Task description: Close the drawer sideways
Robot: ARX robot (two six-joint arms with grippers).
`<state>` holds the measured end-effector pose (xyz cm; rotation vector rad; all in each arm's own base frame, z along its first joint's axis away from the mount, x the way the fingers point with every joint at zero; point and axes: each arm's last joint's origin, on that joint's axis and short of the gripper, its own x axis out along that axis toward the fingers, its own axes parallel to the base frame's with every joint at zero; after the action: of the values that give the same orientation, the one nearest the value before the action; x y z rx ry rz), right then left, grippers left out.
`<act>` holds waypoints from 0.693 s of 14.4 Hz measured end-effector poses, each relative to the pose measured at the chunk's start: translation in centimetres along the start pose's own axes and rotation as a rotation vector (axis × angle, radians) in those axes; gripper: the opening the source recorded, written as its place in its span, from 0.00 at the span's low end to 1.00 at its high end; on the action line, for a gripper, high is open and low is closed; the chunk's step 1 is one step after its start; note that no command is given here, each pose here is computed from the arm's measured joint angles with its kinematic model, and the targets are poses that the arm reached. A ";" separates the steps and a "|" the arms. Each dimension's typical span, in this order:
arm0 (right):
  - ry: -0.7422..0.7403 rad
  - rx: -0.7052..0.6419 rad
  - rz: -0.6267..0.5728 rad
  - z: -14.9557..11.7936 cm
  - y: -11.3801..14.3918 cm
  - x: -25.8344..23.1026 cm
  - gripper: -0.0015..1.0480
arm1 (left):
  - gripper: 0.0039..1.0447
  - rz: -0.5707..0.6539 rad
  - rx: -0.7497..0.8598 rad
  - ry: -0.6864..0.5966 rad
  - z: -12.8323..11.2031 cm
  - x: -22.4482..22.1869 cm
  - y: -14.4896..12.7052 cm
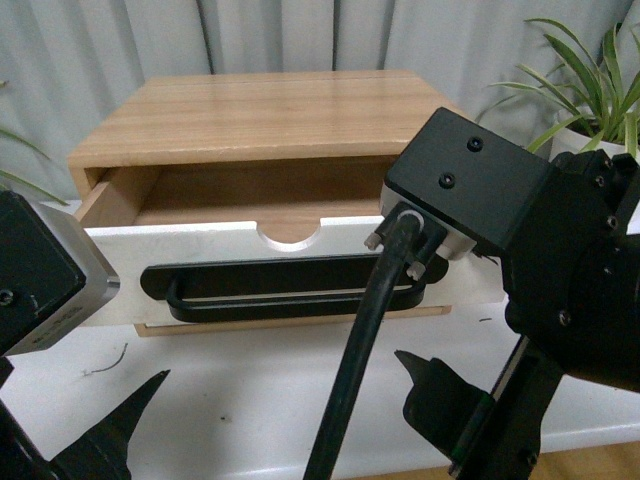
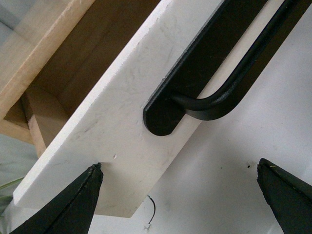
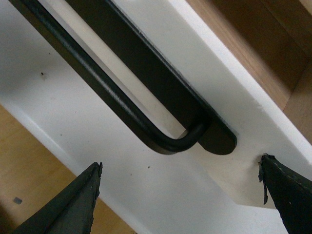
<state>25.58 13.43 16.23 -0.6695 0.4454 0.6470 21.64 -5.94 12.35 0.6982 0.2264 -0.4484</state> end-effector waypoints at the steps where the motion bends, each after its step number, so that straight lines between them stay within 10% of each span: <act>1: -0.007 0.003 -0.007 0.2 -0.3 0.4 0.94 | 0.94 0.003 0.000 0.001 0.1 0.4 0.2; 10: -0.031 0.048 -0.105 2.0 -5.5 8.0 0.93 | 0.94 0.019 0.012 0.032 0.8 9.4 3.9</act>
<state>35.43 14.71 15.46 -0.6325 0.3935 0.5452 31.81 -6.82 11.94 0.7189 0.2476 -0.4208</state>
